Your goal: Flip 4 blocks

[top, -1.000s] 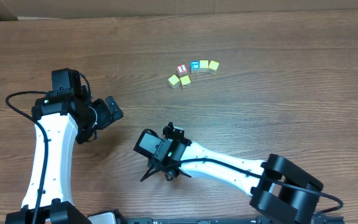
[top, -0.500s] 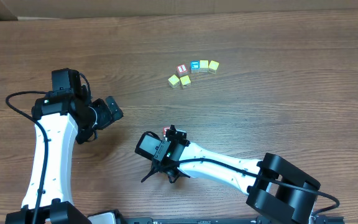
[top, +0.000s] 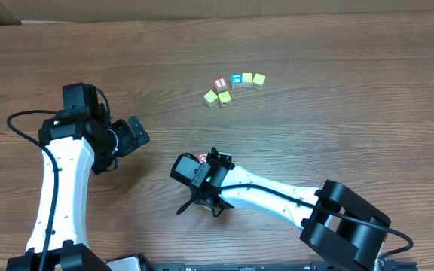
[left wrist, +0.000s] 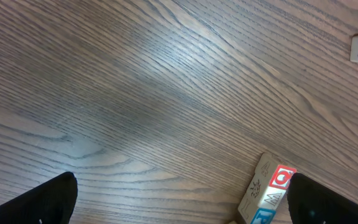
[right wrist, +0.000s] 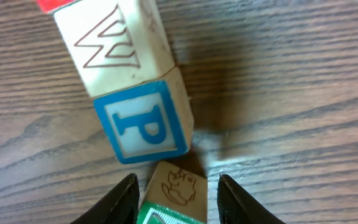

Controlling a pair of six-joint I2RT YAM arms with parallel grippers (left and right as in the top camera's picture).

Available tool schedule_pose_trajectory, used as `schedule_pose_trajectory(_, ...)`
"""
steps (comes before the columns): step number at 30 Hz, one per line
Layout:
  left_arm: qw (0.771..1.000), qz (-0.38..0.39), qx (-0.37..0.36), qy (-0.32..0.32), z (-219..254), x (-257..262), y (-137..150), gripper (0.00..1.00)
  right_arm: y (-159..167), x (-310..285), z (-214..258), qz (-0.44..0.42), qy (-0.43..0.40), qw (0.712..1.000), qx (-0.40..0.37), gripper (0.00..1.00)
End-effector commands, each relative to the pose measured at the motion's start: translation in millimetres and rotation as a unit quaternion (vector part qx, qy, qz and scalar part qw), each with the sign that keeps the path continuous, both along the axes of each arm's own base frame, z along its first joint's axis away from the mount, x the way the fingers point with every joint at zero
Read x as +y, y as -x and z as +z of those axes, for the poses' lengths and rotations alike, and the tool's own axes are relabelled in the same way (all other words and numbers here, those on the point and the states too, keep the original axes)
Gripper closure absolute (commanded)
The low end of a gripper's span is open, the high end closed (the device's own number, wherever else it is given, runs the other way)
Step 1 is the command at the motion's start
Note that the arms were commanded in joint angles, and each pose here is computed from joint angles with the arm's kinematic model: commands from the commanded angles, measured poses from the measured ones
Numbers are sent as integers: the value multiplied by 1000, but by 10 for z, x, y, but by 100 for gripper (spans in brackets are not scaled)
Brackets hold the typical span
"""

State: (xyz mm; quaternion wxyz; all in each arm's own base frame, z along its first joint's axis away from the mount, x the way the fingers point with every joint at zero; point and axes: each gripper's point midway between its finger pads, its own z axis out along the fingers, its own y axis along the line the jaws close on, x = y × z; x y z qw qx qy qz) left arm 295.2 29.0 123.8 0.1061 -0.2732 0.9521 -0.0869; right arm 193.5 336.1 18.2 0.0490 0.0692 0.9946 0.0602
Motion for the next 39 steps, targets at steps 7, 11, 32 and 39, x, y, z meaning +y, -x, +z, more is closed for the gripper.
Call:
schedule_pose_trajectory(7, 1000, 2, 4, -1, -26, 14, 11, 0, 18, -21, -12, 15, -3, 1000, 16, 57)
schedule_pose_trajectory(11, 1000, 2, 4, -1, -26, 14, 11, 0, 74, 58, 25, 17, -24, 999, 39, 55)
schedule_pose_trajectory(32, 1000, 2, 4, -1, -26, 14, 11, 0, 109, 54, 29, 19, -24, 998, 48, 65)
schedule_pose_trajectory(39, 1000, 2, 4, -1, -27, 14, 11, 0, -1, -8, 49, 55, -12, 998, 30, 66)
